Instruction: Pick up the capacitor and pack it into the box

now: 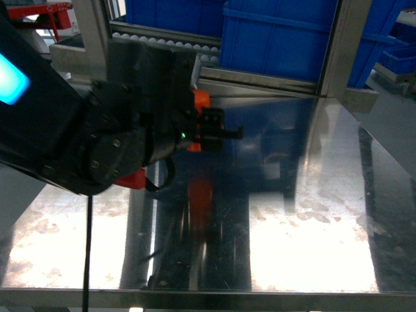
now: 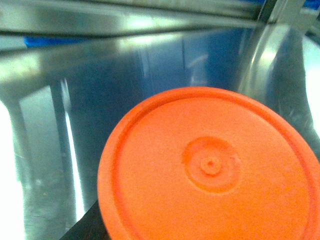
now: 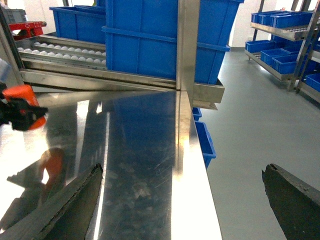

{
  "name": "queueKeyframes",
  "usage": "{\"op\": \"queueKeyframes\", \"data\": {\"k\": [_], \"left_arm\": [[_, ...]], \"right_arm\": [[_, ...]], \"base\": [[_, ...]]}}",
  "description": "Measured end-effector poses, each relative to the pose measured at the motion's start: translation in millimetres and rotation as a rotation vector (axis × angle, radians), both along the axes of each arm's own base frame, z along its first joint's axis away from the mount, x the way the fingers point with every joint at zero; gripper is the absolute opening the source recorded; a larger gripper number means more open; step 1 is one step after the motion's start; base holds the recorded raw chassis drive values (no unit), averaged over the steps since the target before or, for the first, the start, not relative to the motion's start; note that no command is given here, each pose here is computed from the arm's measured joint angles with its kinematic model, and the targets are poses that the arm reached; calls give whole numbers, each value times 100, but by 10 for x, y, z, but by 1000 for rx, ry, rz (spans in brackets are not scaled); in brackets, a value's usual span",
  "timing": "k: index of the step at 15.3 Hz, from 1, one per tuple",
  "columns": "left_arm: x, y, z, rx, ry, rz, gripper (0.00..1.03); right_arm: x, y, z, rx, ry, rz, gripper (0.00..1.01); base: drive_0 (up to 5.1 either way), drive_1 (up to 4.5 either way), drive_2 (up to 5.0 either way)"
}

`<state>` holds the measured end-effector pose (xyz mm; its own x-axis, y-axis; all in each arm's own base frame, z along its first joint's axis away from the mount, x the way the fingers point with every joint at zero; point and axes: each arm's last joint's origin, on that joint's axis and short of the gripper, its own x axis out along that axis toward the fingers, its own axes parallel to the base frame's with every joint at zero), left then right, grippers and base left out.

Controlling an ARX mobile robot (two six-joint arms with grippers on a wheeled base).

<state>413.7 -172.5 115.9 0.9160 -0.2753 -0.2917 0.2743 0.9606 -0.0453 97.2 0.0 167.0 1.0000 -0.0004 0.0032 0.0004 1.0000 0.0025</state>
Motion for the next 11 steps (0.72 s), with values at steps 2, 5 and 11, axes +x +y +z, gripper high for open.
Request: {"op": "queueKeyframes", "data": {"k": [2,5,11], "left_arm": [[-271,184,437,-36,-125,22,45],[-1051,581,886,-36,-227,124,45],[-2429,872,1040,34,-267,301,44]], "right_arm": [[0,0,0,0,0,0,98],[0,0,0,0,0,0,98],[0,0,0,0,0,0,98]], "base": [[0,0,0],[0,0,0],[0,0,0]]}}
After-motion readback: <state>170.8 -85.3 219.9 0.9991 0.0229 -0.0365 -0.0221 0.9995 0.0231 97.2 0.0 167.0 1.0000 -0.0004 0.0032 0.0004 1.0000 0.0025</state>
